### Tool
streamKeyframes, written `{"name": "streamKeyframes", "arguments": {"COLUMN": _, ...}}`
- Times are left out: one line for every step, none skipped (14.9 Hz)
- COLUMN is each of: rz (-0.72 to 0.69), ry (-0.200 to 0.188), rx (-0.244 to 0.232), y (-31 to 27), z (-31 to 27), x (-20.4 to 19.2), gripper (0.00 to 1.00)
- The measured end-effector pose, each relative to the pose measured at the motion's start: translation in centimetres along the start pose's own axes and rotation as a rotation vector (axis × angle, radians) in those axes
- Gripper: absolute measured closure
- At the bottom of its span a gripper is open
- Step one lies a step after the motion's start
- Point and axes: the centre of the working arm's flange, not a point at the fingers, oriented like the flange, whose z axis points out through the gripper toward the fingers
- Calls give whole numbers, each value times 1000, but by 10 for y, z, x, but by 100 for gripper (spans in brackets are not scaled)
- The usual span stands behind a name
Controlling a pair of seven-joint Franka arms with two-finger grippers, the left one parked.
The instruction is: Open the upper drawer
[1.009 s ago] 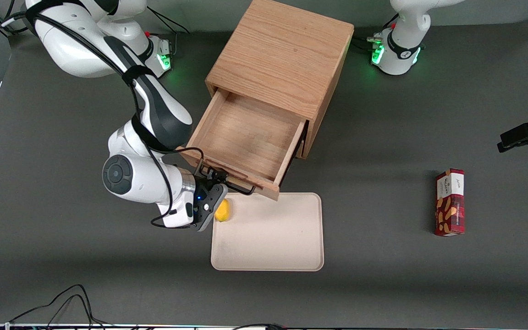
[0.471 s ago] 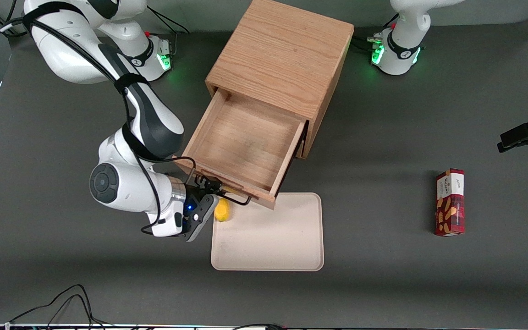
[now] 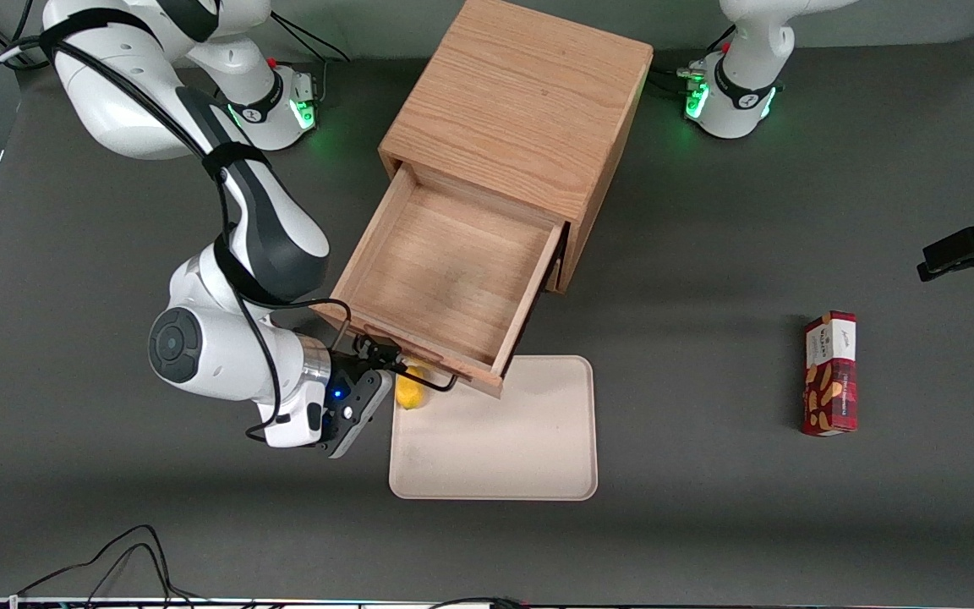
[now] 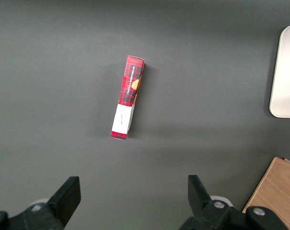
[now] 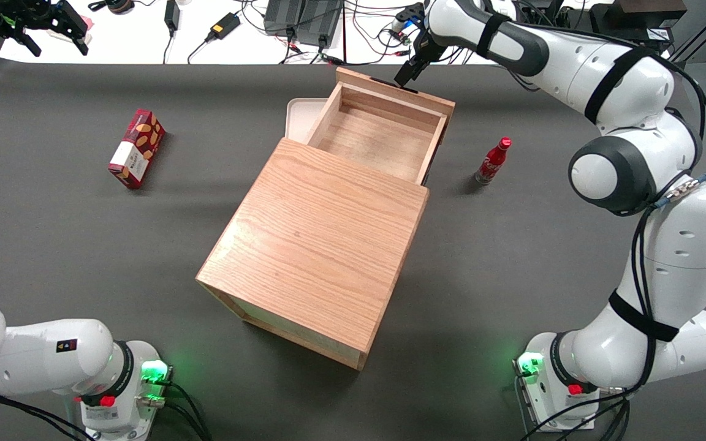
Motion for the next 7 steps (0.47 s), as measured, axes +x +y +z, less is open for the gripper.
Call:
{"name": "streamKeyframes", "arguments": {"rz": 0, "ry": 0, "rx": -1, "y": 0, "z": 0, "x": 0, "gripper": 0}}
{"name": "streamKeyframes", "arguments": {"rz": 1, "ry": -1, "rx": -2, "y": 1, "z": 0, "x": 0, "gripper": 0}}
{"name": "streamKeyframes", "arguments": {"rz": 3, "ry": -4, "rx": -5, "y": 2, "z": 0, "x": -1, "gripper": 0}}
{"name": "streamKeyframes", "arguments": {"rz": 5, "ry": -6, "rx": -9, "y": 4, "z": 0, "x": -1, "gripper": 0}}
{"name": "streamKeyframes", "arguments": {"rz": 6, "ry": -8, "rx": -12, "y": 5, "z": 0, "x": -2, "gripper": 0}}
{"name": "streamKeyframes", "arguments": {"rz": 7, "ry": -9, "rx": -13, "y": 5, "z": 0, "x": -2, "gripper": 0}}
{"name": "streamKeyframes", "arguments": {"rz": 6, "ry": -10, "rx": -12, "y": 5, "z": -1, "x": -2, "gripper": 0}}
